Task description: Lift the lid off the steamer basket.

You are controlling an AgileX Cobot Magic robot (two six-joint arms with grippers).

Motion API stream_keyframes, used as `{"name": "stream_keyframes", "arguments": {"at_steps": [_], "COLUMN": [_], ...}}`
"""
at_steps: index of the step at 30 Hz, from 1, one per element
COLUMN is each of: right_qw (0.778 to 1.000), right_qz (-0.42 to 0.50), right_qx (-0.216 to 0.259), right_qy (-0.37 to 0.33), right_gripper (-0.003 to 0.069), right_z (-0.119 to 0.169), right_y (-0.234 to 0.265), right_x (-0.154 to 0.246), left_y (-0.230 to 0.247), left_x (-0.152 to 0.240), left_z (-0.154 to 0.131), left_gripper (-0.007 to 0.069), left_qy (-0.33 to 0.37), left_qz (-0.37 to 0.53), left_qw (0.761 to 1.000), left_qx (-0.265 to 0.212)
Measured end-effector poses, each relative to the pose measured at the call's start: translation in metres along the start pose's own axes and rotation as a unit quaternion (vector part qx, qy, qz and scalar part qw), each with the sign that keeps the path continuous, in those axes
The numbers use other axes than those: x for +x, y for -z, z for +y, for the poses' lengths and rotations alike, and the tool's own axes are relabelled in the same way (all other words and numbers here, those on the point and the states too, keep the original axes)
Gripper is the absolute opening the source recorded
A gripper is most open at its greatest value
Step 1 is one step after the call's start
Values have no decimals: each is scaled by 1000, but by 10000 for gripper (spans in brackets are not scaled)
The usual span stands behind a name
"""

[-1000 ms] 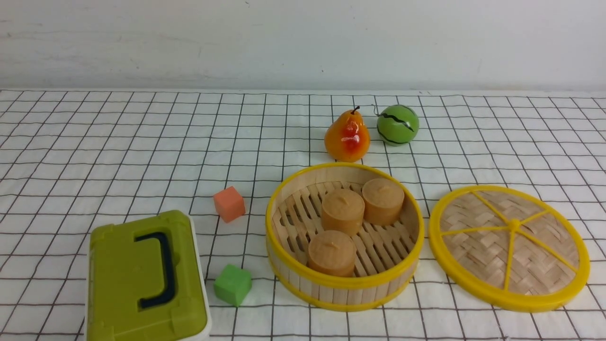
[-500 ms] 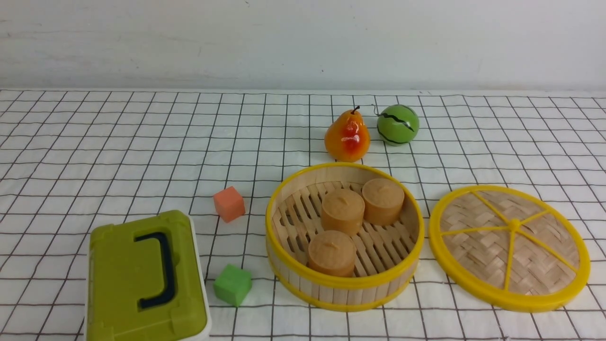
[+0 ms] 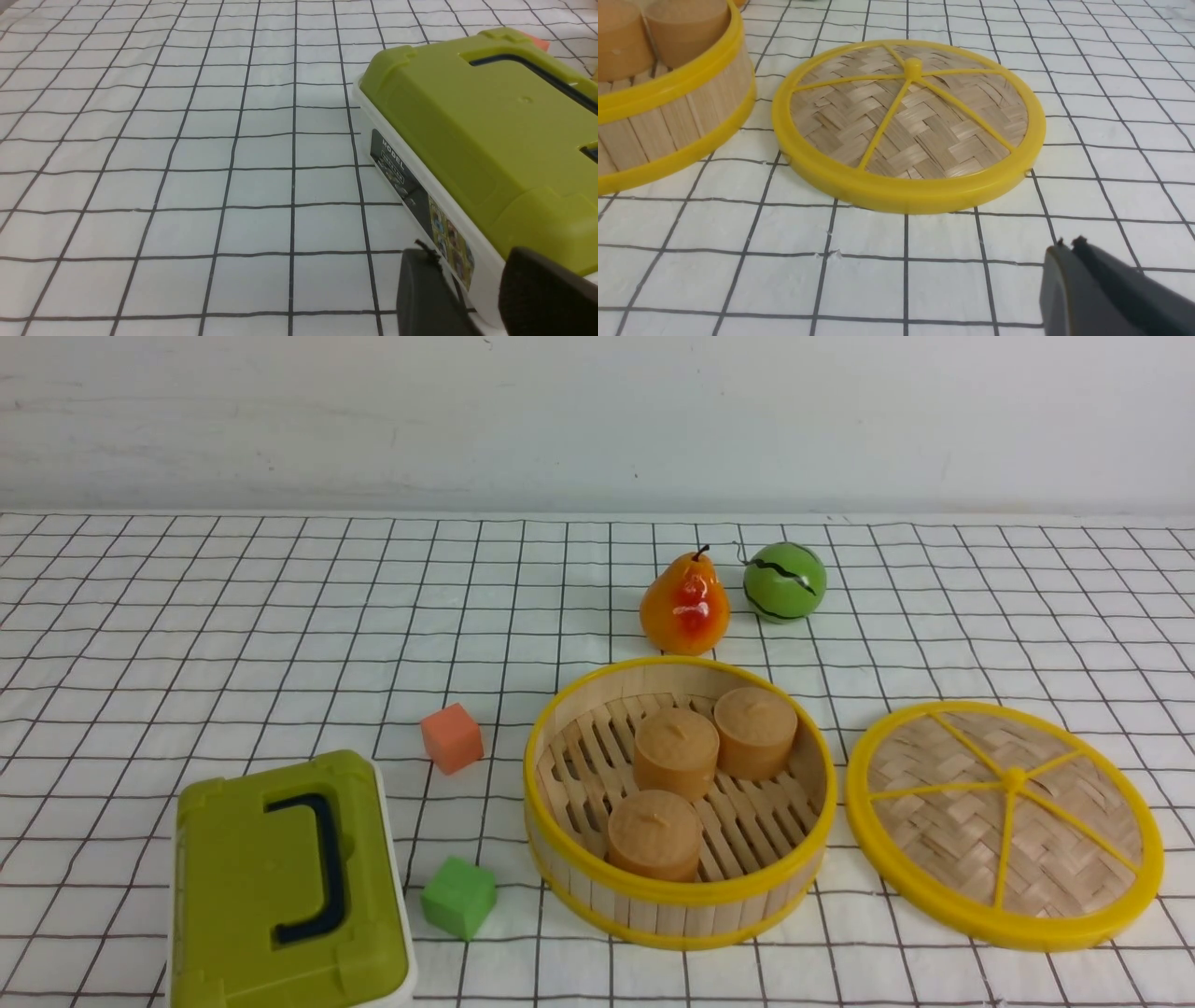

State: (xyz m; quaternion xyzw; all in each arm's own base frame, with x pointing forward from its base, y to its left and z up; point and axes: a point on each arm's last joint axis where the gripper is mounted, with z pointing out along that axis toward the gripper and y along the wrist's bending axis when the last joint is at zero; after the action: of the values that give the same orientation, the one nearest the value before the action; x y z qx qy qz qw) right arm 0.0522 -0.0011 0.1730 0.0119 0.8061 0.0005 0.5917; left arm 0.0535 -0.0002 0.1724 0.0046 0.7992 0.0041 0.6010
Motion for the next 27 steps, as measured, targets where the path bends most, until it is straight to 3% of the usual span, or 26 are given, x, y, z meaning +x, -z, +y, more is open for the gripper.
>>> {"name": "stream_keyframes", "arguments": {"at_steps": [27], "right_qw": [1000], "right_qz": [0], "right_qx": [0], "right_qy": [1], "right_gripper": [50], "right_z": [0], "right_y": [0], "right_x": [0], "left_y": [0], "left_x": [0], "left_z": [0], "left_gripper": [239], "left_qy": [0], "left_qz": [0], "left_qw": [1000], "left_qx": [0]}}
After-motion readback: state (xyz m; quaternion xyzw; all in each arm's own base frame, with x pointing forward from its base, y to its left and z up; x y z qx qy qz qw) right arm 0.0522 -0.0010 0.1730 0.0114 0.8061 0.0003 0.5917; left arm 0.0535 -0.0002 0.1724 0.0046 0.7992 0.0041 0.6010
